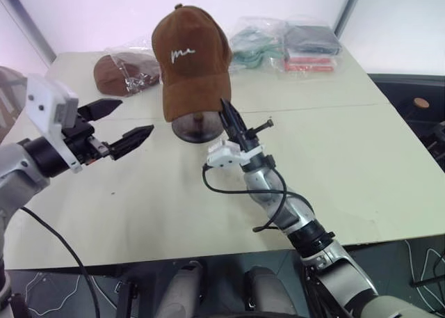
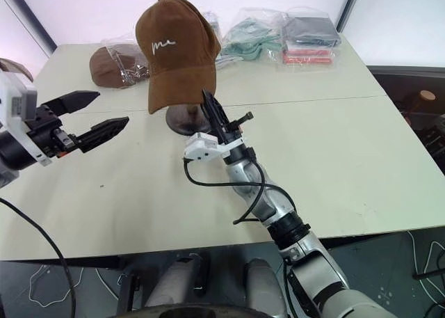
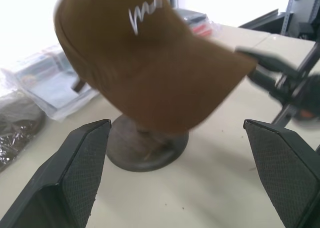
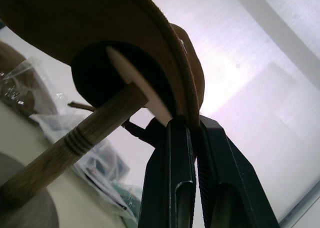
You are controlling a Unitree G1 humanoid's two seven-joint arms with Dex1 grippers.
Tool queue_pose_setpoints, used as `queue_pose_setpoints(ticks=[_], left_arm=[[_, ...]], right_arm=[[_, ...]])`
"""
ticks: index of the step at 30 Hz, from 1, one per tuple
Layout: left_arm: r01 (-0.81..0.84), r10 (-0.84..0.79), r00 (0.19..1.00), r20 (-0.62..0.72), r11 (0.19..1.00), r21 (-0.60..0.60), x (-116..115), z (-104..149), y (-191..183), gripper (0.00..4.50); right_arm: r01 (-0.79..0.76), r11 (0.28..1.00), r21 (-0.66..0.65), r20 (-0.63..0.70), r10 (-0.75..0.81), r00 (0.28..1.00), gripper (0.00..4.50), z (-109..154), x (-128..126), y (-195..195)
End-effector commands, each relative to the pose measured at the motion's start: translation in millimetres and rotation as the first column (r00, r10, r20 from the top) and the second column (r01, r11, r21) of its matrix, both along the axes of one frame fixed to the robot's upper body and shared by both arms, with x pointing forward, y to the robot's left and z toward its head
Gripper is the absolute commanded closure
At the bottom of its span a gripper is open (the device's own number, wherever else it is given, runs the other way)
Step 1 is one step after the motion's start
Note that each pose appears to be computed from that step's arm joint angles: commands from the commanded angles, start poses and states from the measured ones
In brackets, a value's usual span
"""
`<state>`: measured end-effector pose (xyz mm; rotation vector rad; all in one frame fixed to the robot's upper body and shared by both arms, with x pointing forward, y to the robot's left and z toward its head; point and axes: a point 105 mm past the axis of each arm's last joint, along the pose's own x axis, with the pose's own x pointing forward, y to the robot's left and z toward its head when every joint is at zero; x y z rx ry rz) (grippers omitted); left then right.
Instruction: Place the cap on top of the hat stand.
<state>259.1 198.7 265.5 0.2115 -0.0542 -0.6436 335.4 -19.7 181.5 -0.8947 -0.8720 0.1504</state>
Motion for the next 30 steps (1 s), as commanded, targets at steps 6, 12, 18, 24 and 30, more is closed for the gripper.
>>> queue_pose_setpoints(ticks=[6,12,18,24,30], left_arm=[[-0.005,0.004,0.999,0.033,1.0,0.03,-7,12,0,0.0],[0.003,-0.004,1.0,0.03,0.999,0.037,-5,14,-1,0.0],[0.007,-0.008,0.999,0.031,0.999,0.042,-4,15,-1,0.0],[0.009,-0.01,0.999,0.036,0.999,0.043,-4,15,-1,0.0],[0.008,-0.01,0.999,0.046,0.999,0.04,-3,16,-2,0.0]], right_arm=[[0.031,0.999,0.025,0.043,-0.032,0.999,4.32,-13,-9,-13],[0.025,0.999,0.038,0.043,-0.027,0.999,4.32,-23,-14,-11],[0.011,1.0,0.019,-0.007,-0.01,1.0,4.32,-33,-15,-9],[-0.01,1.0,-0.008,-0.086,0.009,0.996,2.48,-41,-10,-7],[-0.088,0.994,-0.058,-0.264,0.07,0.962,0.01,-56,-3,-5]])
